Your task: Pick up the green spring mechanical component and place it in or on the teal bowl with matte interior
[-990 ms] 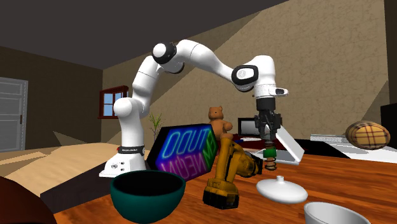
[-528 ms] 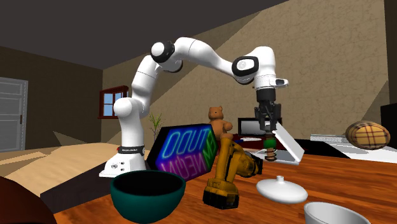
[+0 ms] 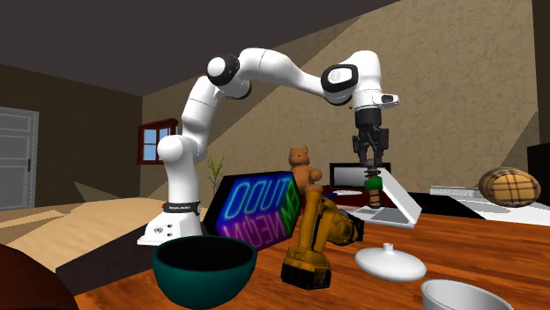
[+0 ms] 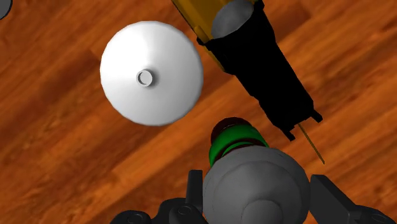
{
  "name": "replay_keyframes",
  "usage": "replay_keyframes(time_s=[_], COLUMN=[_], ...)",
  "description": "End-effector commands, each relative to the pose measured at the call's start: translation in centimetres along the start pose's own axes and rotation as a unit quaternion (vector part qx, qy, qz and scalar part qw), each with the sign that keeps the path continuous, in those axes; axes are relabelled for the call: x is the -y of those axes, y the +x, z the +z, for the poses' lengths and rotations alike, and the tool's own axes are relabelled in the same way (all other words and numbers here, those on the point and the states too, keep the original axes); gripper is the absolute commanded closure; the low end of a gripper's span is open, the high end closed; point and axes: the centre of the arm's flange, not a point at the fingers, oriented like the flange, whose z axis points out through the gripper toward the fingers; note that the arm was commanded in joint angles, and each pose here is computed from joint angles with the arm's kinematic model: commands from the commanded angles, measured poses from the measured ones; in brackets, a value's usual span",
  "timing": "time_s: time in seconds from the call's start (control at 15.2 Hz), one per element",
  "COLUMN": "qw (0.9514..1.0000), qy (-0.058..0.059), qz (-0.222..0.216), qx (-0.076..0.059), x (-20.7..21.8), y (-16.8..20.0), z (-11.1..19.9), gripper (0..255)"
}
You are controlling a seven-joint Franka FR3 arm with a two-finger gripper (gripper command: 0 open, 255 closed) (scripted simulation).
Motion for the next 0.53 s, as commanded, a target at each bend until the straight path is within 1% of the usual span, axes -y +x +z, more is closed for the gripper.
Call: replay_keyframes(time_s=[0.0, 0.26, 0.33, 0.46], qw=[1.0000, 1.0000, 1.0000, 1.0000], qy=[0.000, 0.000, 0.000, 0.000], qz=[0.000, 0.000, 0.000, 0.000], qx=[0.000, 0.000, 0.000, 0.000], x=[-0.1, -0.1, -0.1, -0.8], y=[0.0, 0.0, 0.0, -2.5], z=[-1.0, -3.2, -3.3, -3.6], gripper=[255, 255, 255, 255])
